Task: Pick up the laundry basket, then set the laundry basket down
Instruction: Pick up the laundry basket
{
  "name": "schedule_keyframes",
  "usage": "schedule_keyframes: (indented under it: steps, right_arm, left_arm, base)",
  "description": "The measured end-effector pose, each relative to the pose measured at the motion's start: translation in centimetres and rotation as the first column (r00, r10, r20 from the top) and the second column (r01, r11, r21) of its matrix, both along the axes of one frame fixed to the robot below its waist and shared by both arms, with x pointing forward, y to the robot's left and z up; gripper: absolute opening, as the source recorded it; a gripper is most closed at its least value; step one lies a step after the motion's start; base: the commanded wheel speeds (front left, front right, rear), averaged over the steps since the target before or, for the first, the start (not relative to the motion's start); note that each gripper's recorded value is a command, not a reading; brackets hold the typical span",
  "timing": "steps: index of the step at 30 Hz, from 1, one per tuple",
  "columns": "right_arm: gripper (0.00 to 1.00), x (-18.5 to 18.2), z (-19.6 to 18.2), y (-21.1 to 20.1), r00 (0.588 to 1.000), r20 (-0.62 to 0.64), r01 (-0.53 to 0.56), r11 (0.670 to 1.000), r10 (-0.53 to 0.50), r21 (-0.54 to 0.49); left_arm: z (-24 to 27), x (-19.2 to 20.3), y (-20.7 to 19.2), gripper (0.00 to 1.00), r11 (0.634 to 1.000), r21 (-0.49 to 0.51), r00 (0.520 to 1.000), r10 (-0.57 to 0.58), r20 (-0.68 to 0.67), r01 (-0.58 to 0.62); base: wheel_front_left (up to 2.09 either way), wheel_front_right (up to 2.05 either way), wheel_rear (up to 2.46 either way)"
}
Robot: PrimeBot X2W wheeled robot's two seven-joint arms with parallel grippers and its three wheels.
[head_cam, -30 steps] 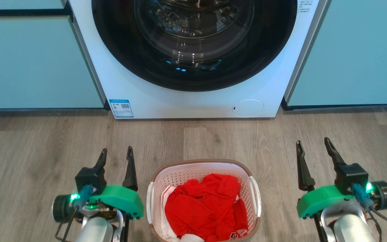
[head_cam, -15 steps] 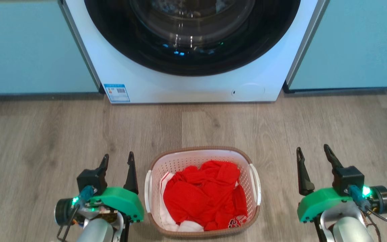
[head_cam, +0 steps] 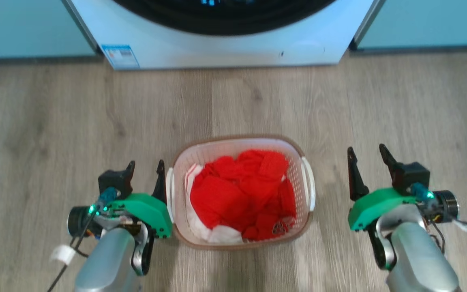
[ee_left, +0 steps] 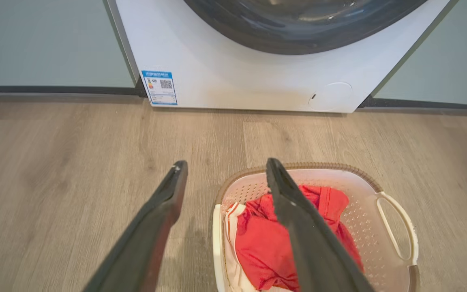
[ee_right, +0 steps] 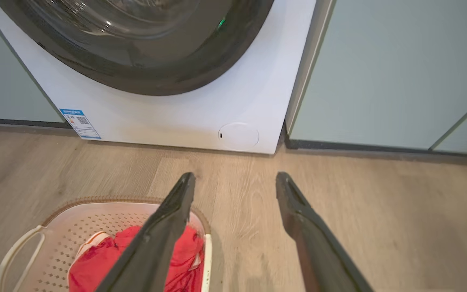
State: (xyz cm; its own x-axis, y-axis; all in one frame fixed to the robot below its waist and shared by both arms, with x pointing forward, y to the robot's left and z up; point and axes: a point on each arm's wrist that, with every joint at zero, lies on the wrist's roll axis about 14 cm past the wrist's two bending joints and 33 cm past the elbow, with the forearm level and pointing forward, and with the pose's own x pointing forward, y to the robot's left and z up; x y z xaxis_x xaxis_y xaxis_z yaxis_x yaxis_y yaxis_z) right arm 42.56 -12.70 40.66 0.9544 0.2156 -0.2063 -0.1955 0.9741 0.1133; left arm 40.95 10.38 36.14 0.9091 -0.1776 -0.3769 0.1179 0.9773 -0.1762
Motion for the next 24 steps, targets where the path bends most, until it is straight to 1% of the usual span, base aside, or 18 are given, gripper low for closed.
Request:
schedule_keyframes:
  steps: [2,5,8,12,13,14,16,18,24]
  right_arm:
    - [1.0,0.4,-1.7,-0.4,0.997,-0.061,0.043,0.997,-0.039,0.068]
    - [1.0,0.7,-4.2,-0.3,0.991,-0.127,0.037,0.998,-0.03,0.052]
    - [1.0,1.3,-6.2,0.3,0.985,-0.175,0.007,0.999,-0.001,0.033]
    - [1.0,2.3,-8.9,0.8,0.97,-0.24,-0.033,0.999,0.032,0.003]
    - [1.0,2.3,-8.9,0.8,0.97,-0.24,-0.033,0.999,0.032,0.003]
    - [1.0,2.3,-10.4,0.8,0.96,-0.278,-0.042,0.999,0.04,-0.004]
    - [1.0,2.1,-12.0,0.9,0.945,-0.323,-0.048,0.999,0.044,-0.003]
    - [1.0,2.0,-12.7,1.0,0.938,-0.344,-0.053,0.999,0.049,-0.001]
    - [1.0,1.6,-17.2,2.2,0.879,-0.468,-0.097,0.995,0.095,0.019]
  left_arm:
    - [-1.8,0.2,-0.2,1.0,1.0,0.011,0.998,-0.021,-0.051,0.021]
    - [-4.6,-0.2,-0.5,1.0,0.999,0.017,0.989,-0.048,-0.137,0.051]
    - [-7.1,-0.4,-1.0,1.0,0.995,0.03,0.974,-0.086,-0.211,0.095]
    - [-9.6,0.4,-1.5,1.0,0.99,0.038,0.954,-0.123,-0.273,0.139]
    - [-9.6,0.4,-1.5,1.0,0.99,0.038,0.954,-0.123,-0.273,0.139]
    - [-11.0,0.4,-1.8,1.0,0.986,0.04,0.939,-0.144,-0.312,0.164]
    - [-12.4,0.1,-1.9,1.0,0.983,0.043,0.923,-0.154,-0.353,0.18]
    - [-13.1,-0.1,-1.9,1.0,0.981,0.045,0.914,-0.158,-0.373,0.188]
    - [-16.7,-0.1,-1.7,1.0,0.967,0.058,0.861,-0.194,-0.47,0.249]
  base:
    - [0.0,0.0,0.0]
    - [0.0,0.0,0.0]
    - [0.0,0.0,0.0]
    - [0.0,0.0,0.0]
    - [0.0,0.0,0.0]
    - [0.0,0.0,0.0]
    - [0.0,0.0,0.0]
    - [0.0,0.0,0.0]
    - [0.0,0.0,0.0]
